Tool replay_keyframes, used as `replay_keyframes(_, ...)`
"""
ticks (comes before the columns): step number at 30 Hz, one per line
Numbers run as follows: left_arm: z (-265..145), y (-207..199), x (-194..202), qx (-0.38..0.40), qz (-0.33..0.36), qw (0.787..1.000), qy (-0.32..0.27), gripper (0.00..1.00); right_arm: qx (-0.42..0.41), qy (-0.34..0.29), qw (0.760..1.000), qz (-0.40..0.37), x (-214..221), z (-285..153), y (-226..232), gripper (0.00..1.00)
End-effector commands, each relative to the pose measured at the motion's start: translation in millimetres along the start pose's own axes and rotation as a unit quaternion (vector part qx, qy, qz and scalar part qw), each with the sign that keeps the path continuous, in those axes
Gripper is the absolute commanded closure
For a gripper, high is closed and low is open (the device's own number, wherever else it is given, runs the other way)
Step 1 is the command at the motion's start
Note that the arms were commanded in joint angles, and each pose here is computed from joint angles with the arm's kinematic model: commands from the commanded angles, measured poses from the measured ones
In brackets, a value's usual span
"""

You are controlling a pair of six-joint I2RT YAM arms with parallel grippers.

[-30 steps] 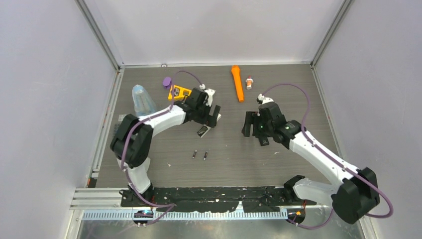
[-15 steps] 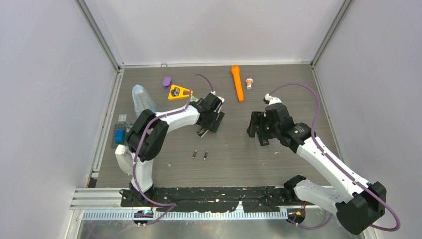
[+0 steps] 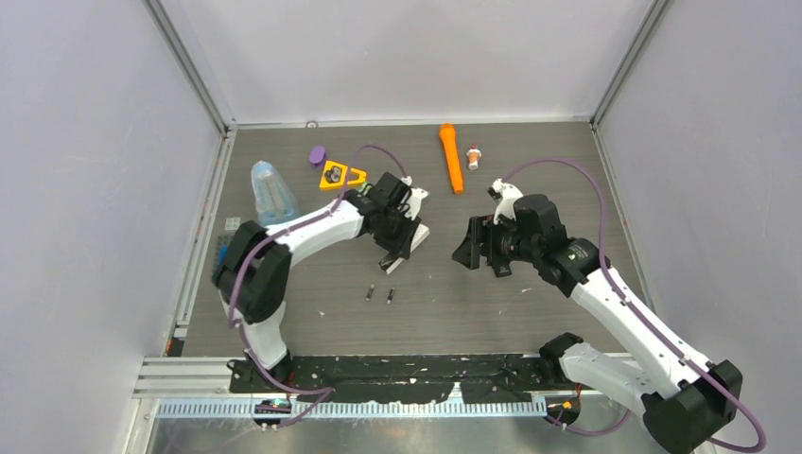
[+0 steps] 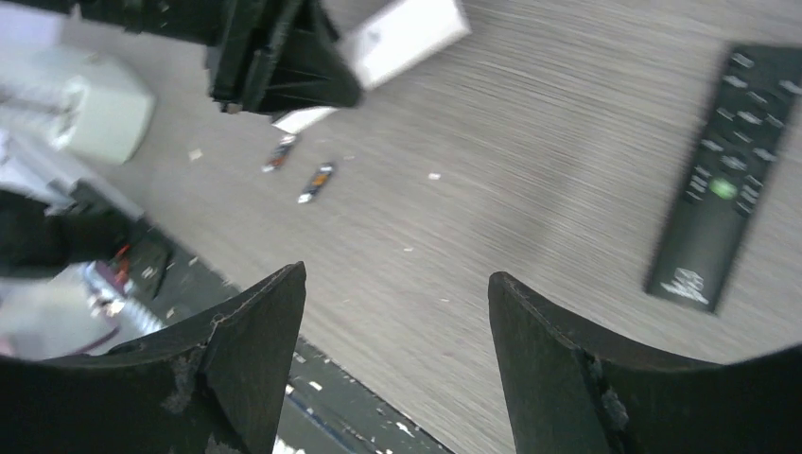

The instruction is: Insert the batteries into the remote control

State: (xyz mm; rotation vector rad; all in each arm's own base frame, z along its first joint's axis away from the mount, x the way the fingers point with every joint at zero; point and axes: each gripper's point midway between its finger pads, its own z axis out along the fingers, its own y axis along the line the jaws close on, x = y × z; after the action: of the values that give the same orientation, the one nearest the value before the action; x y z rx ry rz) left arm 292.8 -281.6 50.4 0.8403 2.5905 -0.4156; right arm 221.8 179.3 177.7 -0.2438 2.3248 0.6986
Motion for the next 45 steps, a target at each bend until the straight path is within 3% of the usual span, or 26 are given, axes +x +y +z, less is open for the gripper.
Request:
replay_keyframes(1, -86.2, -83.2, -16.0, 0.219, 0.03, 0.974, -0.052, 1.0, -0.164, -0.048, 0.981, -0.09, -17.6, -26.2, 58.3, 0.24)
replay_keyframes(6, -170.0, -147.4, -16.9, 0.413, -0.023, 0.908, -0.071, 1.0, -0.215, -0.124, 0.957, -0.151, -34.5, -58.7, 81.1, 0.2)
replay_keyframes(11, -227.9, -174.8, -10.1, 0.497, -0.089, 0.863, -0.034, 1.0, -0.284, -0.232, 0.893, -0.261, -55.3, -114.9, 117.1, 0.08)
replay_keyframes(14, -257.6, -185.3, -5.1, 0.536, -0.094, 0.838, -0.031, 1.0, -0.306, -0.254, 0.87, -0.29, -63.2, -132.1, 130.7, 0.06)
replay_keyframes(18, -291.4, -194.9, -0.2, 0.584, -0.079, 0.806, -0.058, 1.0, -0.336, -0.249, 0.859, -0.294, -65.3, -140.1, 142.6, 0.05)
replay_keyframes(21, -309.4, -199.0, 2.6, 0.61, -0.069, 0.786, -0.071, 1.0, -0.342, -0.244, 0.869, -0.261, -71.6, -139.2, 146.1, 0.04)
replay_keyframes(22, -313.2, -199.8, 3.6, 0.615, -0.061, 0.783, -0.076, 1.0, -0.343, -0.236, 0.875, -0.246, -74.2, -134.4, 146.5, 0.04)
replay_keyframes(23, -318.1, -201.1, 5.9, 0.618, -0.046, 0.78, -0.083, 1.0, -0.353, -0.19, 0.904, -0.148, -79.6, -123.5, 149.7, 0.04)
replay_keyframes(24, -318.2, -201.2, 6.2, 0.619, -0.043, 0.78, -0.084, 1.0, -0.358, -0.178, 0.908, -0.127, -81.9, -118.6, 151.4, 0.04)
replay_keyframes(28, -315.8, -201.6, 4.1, 0.62, -0.037, 0.78, -0.083, 1.0, -0.412, -0.156, 0.897, -0.039, -83.6, -126.3, 166.5, 0.07)
replay_keyframes(31, -313.5, -201.5, 1.4, 0.619, -0.036, 0.78, -0.083, 1.0, -0.408, -0.144, 0.902, 0.017, -87.0, -126.0, 166.0, 0.09)
replay_keyframes(40, -309.2, -201.6, -15.2, 0.61, -0.049, 0.784, -0.099, 1.0, -0.364, -0.077, 0.924, 0.088, -69.9, -108.5, 153.2, 0.36)
replay_keyframes(45, -304.9, -201.1, -23.9, 0.604, -0.062, 0.788, -0.101, 1.0, -0.363, -0.071, 0.924, 0.097, -61.7, -107.7, 151.0, 0.41)
